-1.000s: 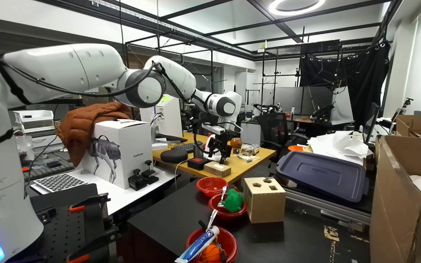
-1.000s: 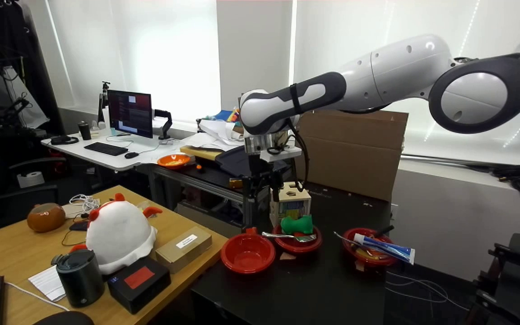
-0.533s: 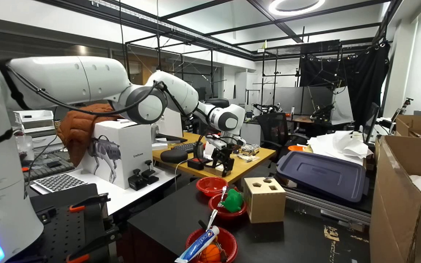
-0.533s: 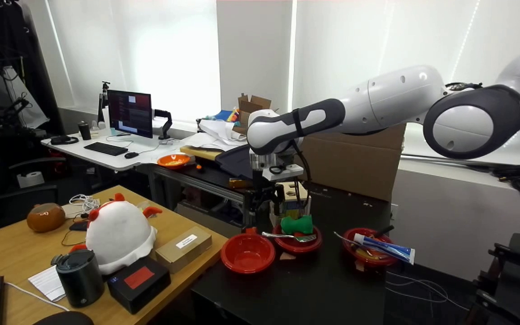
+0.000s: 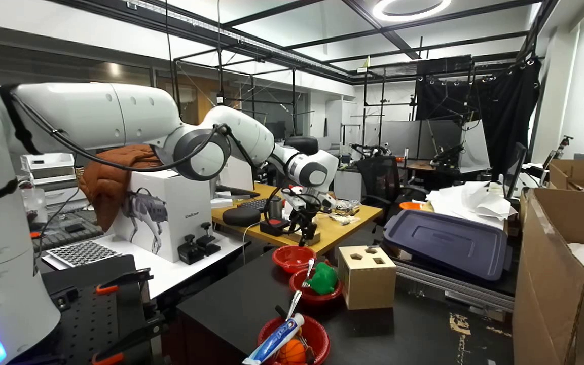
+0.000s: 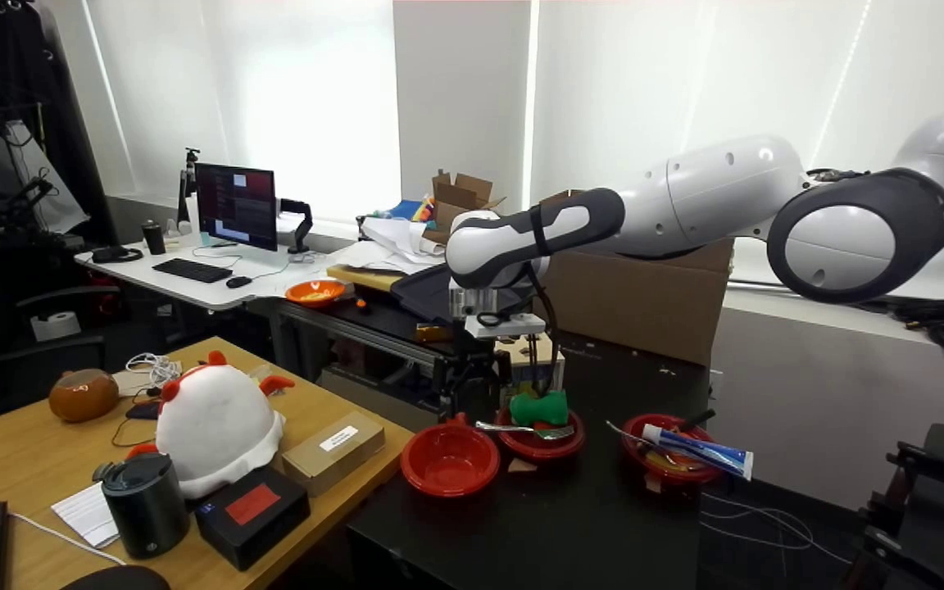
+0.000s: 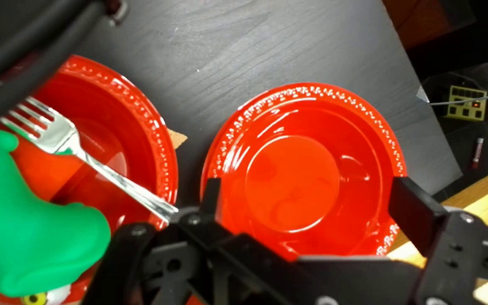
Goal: Move the empty red bowl forwards, place the green plush toy inside the bowl
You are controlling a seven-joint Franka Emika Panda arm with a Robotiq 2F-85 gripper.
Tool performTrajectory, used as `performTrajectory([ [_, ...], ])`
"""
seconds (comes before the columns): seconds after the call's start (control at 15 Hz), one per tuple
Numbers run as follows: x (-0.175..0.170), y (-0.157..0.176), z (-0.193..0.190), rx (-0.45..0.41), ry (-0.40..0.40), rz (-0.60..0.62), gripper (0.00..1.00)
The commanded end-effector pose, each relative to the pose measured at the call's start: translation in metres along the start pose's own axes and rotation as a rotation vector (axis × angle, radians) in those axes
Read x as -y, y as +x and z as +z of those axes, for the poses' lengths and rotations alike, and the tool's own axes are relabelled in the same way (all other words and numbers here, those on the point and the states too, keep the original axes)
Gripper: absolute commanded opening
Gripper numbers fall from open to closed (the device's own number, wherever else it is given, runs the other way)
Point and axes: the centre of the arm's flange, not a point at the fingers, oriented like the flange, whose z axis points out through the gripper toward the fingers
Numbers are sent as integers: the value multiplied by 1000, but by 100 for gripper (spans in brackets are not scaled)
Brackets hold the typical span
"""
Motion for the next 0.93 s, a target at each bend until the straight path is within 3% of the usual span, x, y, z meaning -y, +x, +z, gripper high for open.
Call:
performTrajectory([
  [0.0,14,44,6,48,54,74,100],
  [0.6,12,45,56,104,52,32,100],
  [0.87,7,48,75,80,33,34,100],
])
